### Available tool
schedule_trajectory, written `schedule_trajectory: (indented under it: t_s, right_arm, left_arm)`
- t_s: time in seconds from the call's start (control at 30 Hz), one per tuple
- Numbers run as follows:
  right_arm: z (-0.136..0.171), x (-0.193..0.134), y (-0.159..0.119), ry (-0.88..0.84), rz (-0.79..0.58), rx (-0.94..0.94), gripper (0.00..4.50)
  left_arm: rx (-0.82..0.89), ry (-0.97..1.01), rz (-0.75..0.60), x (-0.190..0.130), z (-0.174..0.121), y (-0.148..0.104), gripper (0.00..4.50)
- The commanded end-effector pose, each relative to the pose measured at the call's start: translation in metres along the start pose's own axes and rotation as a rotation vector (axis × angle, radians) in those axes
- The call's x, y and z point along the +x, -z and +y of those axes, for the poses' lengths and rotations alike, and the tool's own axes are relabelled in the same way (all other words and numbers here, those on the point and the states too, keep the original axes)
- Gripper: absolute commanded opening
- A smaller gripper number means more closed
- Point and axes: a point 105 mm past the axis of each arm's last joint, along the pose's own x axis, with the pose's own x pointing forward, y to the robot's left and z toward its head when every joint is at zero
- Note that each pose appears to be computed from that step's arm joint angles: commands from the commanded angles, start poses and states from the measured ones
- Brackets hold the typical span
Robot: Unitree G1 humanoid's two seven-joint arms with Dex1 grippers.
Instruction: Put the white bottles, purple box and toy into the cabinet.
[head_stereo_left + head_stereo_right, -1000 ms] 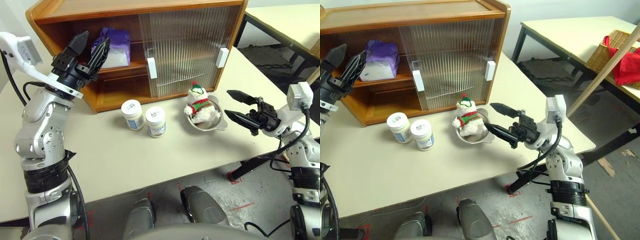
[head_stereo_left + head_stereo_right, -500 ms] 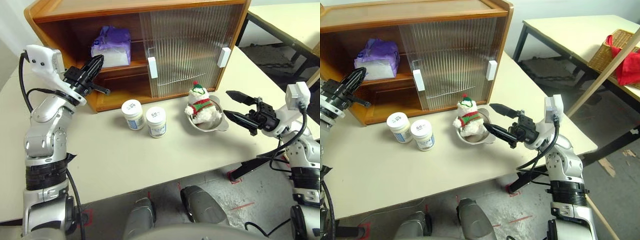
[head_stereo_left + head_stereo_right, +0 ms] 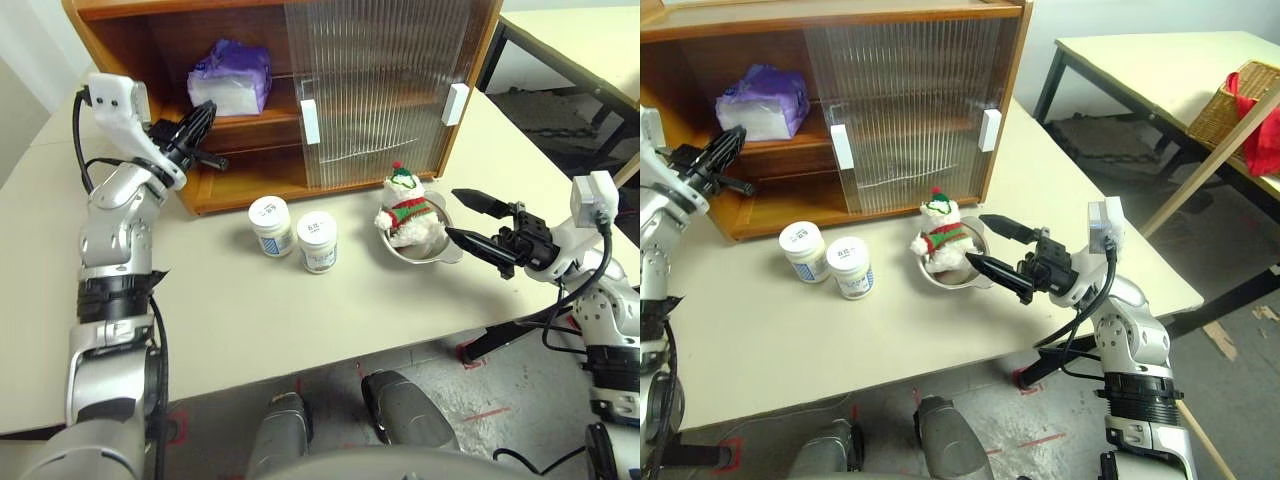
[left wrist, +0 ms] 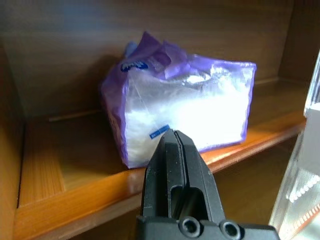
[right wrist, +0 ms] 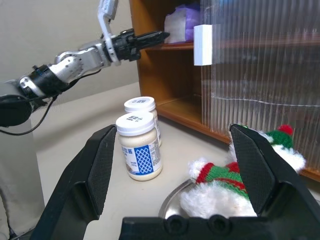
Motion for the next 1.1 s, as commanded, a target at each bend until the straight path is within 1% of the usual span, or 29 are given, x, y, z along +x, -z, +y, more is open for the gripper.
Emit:
schedule_trajectory:
  t_s: [0.03, 0.27, 0.47, 0.77, 0.83, 0.9, 1.0, 1.03, 1.1]
  right_arm:
    - [0.001, 0.0, -0.002, 0.004, 0.003, 0.0, 4.5]
    - [0.0, -0.001, -0.002, 0.009, 0.008, 0.003, 4.5]
    - [-0.002, 0.005, -0.001, -0.005, 0.002, 0.003, 4.5]
    - [-0.004, 0.005, -0.002, -0.008, -0.004, -0.006, 4.5]
    - [-0.004, 0.005, -0.002, -0.006, -0.007, -0.006, 4.5]
    - [-0.004, 0.003, -0.002, -0.002, -0.006, -0.007, 4.5]
    - [-0.004, 0.002, -0.001, 0.001, -0.006, -0.006, 4.5]
    - [-0.004, 0.002, -0.001, 0.001, -0.007, -0.004, 4.5]
    - [-0.004, 0.002, -0.001, 0.0, -0.007, -0.003, 4.5]
  left_arm:
    - [-0.028, 0.024, -0.008, 0.006, -0.009, 0.003, 0.03]
    - [-0.038, 0.037, -0.002, -0.001, -0.015, 0.005, 0.03]
    - [-0.033, 0.015, -0.007, -0.006, -0.012, 0.003, 0.03]
    - [-0.023, -0.027, -0.02, 0.003, -0.006, 0.0, 0.03]
    - [-0.029, -0.03, -0.023, 0.004, -0.006, -0.001, 0.03]
    - [-0.072, -0.006, -0.007, 0.003, -0.01, 0.001, 0.03]
    - [-0.159, 0.075, 0.043, -0.007, -0.022, 0.006, 0.62]
    - [-0.179, 0.102, 0.073, -0.012, -0.026, 0.009, 0.88]
    - [-0.206, 0.135, 0.154, -0.025, -0.032, 0.018, 1.66]
